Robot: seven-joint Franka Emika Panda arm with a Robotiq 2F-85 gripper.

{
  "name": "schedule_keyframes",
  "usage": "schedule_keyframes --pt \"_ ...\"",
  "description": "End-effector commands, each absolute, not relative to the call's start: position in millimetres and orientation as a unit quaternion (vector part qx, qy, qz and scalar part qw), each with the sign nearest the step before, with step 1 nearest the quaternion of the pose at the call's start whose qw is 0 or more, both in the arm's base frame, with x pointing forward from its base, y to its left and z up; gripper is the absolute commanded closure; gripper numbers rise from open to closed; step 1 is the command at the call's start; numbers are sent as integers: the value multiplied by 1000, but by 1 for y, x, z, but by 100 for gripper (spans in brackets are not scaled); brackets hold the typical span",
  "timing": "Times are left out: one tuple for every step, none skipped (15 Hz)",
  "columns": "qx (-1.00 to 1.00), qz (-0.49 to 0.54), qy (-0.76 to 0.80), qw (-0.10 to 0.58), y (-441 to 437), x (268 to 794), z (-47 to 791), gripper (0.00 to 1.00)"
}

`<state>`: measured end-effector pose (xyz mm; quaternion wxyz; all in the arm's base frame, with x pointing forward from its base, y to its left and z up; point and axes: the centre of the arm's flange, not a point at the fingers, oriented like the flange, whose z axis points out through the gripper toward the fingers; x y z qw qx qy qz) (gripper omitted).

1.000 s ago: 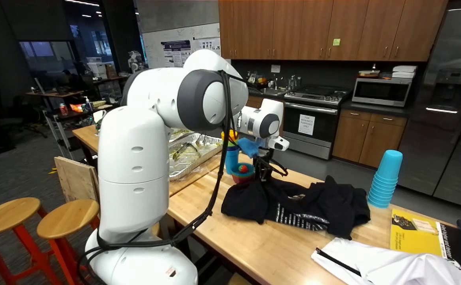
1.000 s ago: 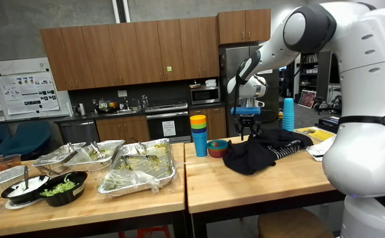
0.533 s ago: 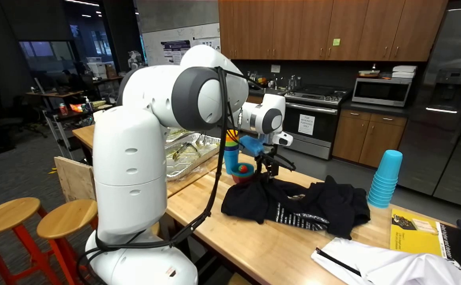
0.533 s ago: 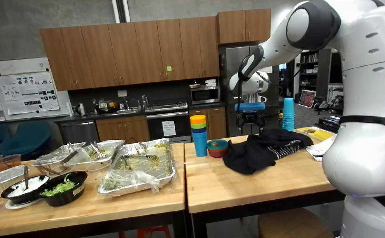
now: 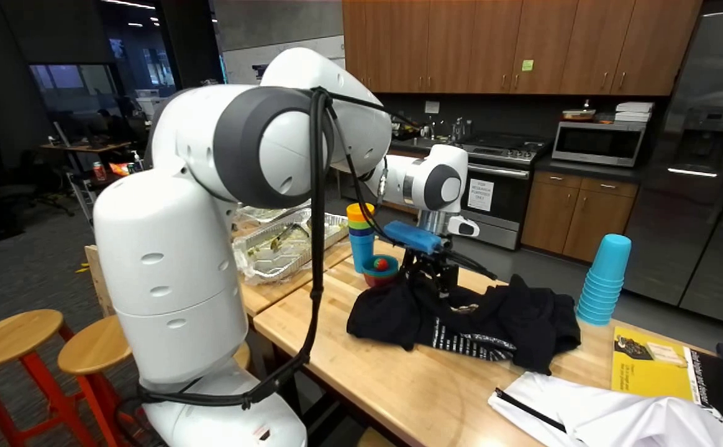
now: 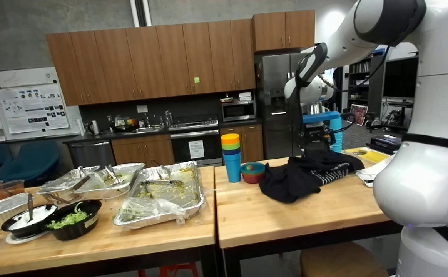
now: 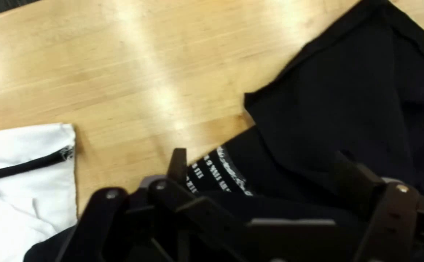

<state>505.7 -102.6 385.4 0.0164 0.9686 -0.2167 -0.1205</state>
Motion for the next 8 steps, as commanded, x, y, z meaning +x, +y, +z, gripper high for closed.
schedule_keyframes --pt "980 -111 -166 17 -129 449 383 0" --pt "982 -114 -152 12 -133 440 379 0" --pt "984 -116 -138 8 -134 431 373 0" --pt "988 -120 -102 2 -134 421 368 0" --pt "989 -125 -78 -8 -132 412 361 0" --pt "990 -137 -45 -6 -128 405 354 0" --pt "989 -143 -18 -10 -124 399 346 0" --pt "987 -146 -65 -12 -130 422 351 0"
